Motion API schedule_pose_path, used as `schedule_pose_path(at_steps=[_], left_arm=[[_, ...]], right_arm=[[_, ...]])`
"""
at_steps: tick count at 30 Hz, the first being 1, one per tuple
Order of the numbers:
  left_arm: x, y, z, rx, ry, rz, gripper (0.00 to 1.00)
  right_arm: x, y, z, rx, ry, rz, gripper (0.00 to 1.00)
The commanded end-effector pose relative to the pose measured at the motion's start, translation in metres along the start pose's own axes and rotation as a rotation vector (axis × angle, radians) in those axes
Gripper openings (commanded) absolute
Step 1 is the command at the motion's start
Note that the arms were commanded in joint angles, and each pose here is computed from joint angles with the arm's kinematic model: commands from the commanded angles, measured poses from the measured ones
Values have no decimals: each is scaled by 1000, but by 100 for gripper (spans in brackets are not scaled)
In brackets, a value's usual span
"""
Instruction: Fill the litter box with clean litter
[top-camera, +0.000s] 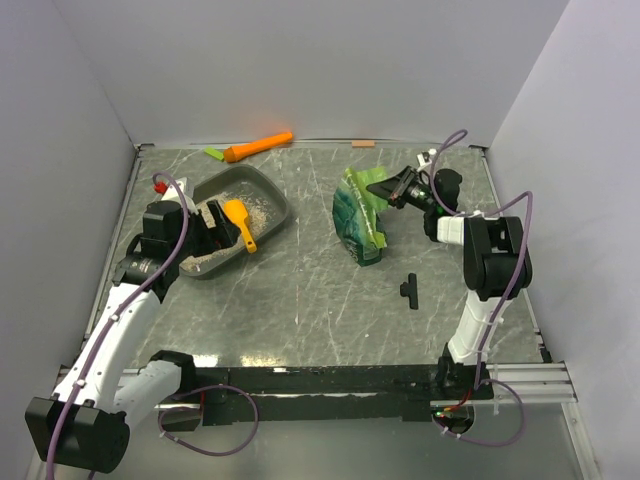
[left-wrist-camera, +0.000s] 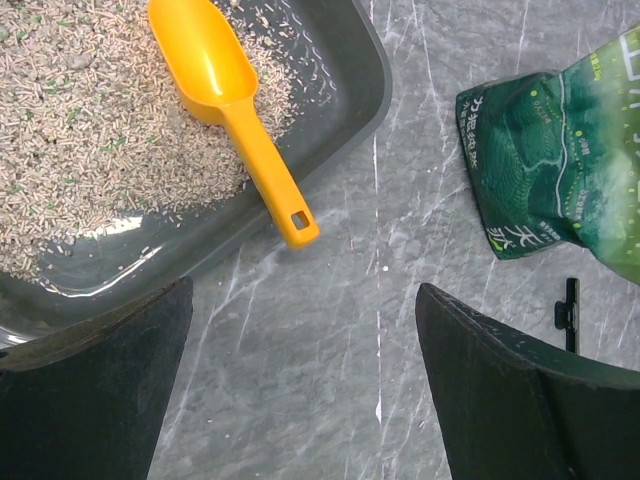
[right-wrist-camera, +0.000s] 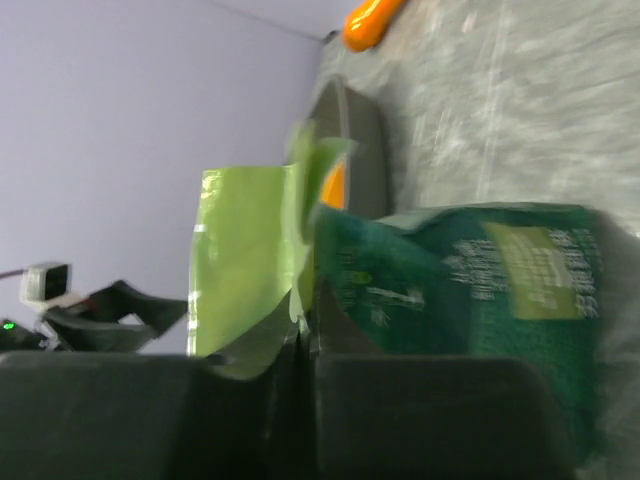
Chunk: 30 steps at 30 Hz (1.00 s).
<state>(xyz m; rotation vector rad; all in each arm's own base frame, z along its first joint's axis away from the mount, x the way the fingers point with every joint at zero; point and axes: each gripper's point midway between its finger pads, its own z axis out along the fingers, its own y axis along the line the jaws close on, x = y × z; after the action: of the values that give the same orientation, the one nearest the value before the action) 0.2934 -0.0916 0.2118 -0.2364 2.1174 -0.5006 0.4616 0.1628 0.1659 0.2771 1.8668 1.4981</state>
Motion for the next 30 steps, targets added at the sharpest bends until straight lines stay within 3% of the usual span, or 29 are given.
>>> schedule_pose_path(at_steps=[1, 7, 13, 24, 30], left_arm=[[-8, -6, 1, 31, -27, 24, 97], [-8, -8, -1, 41, -29, 24, 97], [-10, -9, -5, 43, -42, 25, 97], [-19, -8, -15, 25, -90, 21, 97], [-31, 8, -24, -76, -158, -10, 97]], right_arm=[[-3, 49, 0, -99, 21, -171, 0], [2, 91, -11, -126, 39, -290, 0], [20, 156, -10, -110, 101, -590, 0], [112, 261, 0, -203, 372, -1025, 0], [161, 268, -4, -237, 535, -1177, 0]])
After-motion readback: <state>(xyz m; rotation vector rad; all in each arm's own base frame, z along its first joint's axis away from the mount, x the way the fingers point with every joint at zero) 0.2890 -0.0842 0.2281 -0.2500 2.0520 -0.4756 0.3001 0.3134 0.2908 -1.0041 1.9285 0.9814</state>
